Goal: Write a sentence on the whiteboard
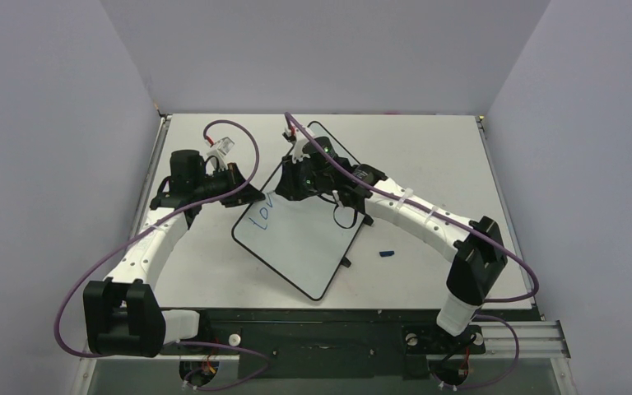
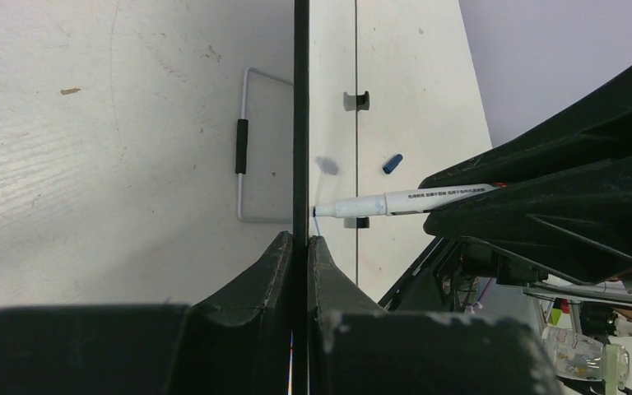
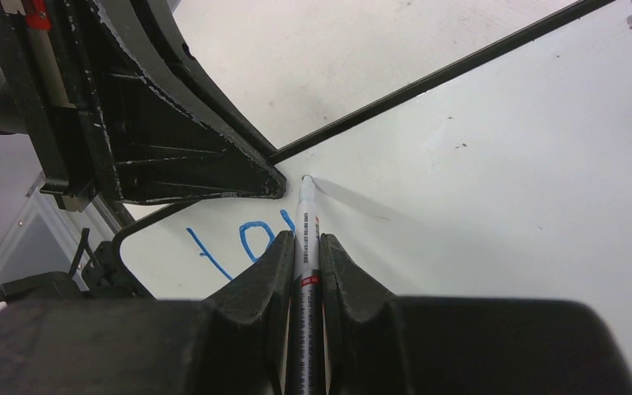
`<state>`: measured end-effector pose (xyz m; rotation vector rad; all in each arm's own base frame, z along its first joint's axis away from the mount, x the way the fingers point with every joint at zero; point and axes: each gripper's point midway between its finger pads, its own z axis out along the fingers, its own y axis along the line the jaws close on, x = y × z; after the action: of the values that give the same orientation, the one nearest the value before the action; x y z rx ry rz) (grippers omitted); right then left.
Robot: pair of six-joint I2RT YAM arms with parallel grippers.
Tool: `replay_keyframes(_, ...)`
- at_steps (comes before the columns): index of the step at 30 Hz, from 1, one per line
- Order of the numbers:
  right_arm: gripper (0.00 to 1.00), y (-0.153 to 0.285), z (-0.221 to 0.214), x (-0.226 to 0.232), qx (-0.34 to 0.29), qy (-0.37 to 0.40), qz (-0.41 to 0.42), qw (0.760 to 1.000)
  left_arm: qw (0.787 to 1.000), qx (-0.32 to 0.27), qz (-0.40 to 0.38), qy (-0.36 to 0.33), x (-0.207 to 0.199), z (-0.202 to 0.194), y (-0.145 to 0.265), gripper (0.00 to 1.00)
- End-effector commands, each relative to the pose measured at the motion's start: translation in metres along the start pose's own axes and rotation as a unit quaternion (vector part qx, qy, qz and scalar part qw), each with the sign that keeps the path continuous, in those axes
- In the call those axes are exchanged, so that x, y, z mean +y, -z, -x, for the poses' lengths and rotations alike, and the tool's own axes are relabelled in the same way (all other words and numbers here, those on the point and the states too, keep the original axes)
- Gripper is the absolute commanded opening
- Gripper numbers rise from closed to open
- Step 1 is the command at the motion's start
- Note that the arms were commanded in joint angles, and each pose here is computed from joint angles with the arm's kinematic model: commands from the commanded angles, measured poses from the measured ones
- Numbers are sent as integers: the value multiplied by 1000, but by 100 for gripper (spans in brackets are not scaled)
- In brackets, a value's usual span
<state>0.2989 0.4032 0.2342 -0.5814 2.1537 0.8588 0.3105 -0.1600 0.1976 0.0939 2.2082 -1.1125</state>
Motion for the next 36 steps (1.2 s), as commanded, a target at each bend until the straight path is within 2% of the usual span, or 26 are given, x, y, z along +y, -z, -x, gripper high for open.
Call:
replay_keyframes(1,0,8,20,1,-26,12,-7,1000,998,-35,-19,-58,-18,20,8,0)
replay_keyframes(15,0,39,25,1,-49,18,-9,999,997,-38,-14,-61,-18,21,10,0)
replay_keyframes(36,0,21,9,-2,-26,9,0,1000,997,-37,-17,-63,-19,21,9,0)
